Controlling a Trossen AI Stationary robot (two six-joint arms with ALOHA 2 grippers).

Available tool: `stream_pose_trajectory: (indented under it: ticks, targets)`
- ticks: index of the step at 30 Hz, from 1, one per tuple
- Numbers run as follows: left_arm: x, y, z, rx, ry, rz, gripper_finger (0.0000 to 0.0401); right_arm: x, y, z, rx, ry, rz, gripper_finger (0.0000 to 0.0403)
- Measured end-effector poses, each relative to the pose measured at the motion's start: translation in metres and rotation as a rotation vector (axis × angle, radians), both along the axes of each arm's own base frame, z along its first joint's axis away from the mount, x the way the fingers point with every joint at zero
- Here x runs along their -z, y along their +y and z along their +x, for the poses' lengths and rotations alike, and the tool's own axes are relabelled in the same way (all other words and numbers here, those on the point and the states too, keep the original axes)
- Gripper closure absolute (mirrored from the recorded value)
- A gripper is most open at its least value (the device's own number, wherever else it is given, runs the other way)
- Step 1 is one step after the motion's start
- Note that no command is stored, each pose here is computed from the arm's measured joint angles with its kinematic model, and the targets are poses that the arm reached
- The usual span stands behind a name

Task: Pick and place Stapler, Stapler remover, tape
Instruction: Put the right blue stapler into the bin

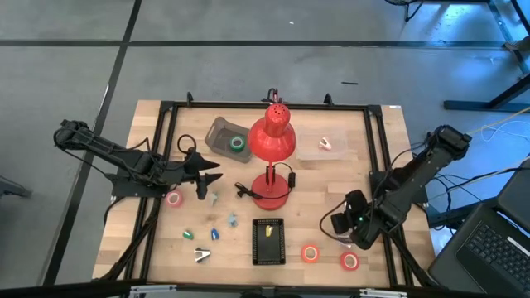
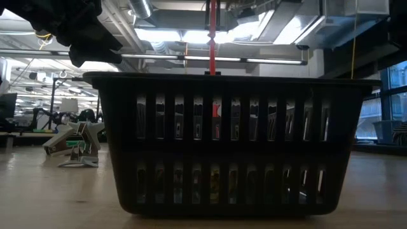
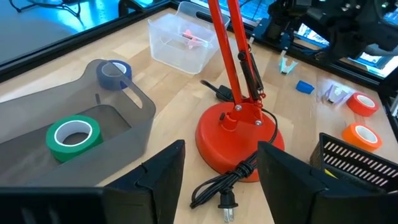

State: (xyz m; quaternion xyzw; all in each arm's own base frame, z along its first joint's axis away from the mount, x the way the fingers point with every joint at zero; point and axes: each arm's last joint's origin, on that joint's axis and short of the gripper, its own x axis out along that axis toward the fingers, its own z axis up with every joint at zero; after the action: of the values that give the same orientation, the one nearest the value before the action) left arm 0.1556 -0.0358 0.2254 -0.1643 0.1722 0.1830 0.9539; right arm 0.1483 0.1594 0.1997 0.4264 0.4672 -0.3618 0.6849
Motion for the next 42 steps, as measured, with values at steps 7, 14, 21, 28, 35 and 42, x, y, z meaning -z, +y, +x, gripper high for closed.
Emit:
stream_pose_trajectory:
  ticks: [7,14,21,28,35,42]
  targets:
    - [0.0,0.001,0.0,-0.026,-0.005,0.014,0.0212,0.002,0.003,0.001,-0.109,0.076,0.047,0.0389]
    - [0.0,0.001,0.0,-0.031,0.001,0.044,0.0211,0.004,0.006,0.002,-0.113,0.087,0.082,0.0326]
    - [0.0,0.001,0.0,-0.03,0.001,0.043,0.021,0.019,0.009,0.011,-0.075,0.124,0.043,0.0253]
    - [0.0,0.001,0.0,-0.03,0.001,0.043,0.0212,0.037,0.006,0.022,-0.034,0.185,-0.007,0.0202]
    - [0.0,0.001,0.0,-0.029,0.001,0.043,0.0212,0.05,0.006,0.033,-0.02,0.2,-0.014,0.0163]
    - [0.0,0.001,0.0,-0.029,0.001,0.043,0.021,0.061,0.003,0.038,-0.043,0.24,-0.053,0.0162]
